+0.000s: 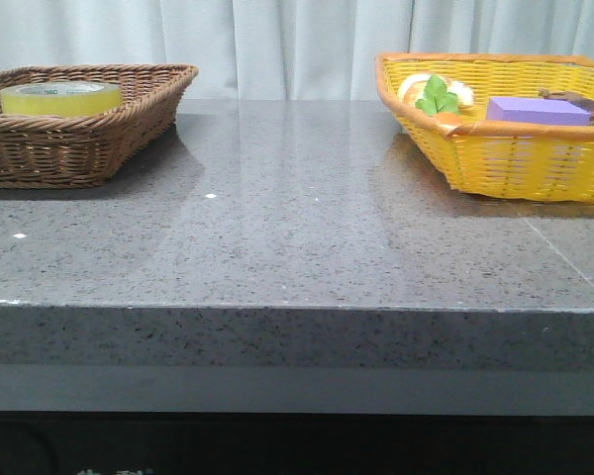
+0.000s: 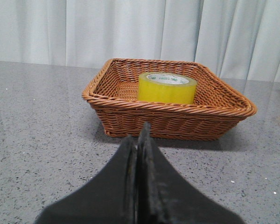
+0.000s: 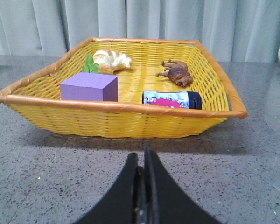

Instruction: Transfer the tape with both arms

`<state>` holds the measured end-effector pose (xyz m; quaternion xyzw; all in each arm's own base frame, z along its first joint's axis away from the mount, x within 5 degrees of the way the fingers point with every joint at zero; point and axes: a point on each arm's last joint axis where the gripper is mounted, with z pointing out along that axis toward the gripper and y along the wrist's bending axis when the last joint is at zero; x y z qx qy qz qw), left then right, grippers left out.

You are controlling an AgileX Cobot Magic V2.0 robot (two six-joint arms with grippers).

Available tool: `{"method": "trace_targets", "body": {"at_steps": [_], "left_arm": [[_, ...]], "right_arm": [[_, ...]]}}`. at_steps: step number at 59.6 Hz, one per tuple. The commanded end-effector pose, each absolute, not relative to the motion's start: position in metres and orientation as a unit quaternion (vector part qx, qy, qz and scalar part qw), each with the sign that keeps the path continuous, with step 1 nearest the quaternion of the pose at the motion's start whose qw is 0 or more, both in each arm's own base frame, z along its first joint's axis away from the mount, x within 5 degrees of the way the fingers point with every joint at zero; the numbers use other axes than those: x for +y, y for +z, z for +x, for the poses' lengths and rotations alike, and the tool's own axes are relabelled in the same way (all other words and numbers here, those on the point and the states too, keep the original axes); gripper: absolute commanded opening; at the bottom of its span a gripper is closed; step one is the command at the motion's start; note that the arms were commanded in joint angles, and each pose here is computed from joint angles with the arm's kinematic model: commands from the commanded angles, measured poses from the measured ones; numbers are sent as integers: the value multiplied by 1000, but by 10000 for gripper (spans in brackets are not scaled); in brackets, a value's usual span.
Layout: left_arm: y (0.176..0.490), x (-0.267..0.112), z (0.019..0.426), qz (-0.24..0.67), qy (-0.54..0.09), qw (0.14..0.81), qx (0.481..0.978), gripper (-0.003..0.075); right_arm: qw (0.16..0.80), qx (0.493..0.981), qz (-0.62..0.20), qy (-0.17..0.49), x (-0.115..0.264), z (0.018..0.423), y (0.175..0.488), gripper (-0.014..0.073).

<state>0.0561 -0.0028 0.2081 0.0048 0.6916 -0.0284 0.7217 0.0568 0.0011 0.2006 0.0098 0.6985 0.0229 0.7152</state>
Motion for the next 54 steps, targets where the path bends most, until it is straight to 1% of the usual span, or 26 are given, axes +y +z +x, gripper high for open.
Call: {"method": "trace_targets", "body": {"at_steps": [1,54], "left_arm": [[214,-2,54,0,-35,753,657,-20],[214,-2,54,0,-35,753,657,-20]], "right_arm": [[757,652,15,22,0,54,212,-67],[758,651,27,10,-2,54,213,-67]]}}
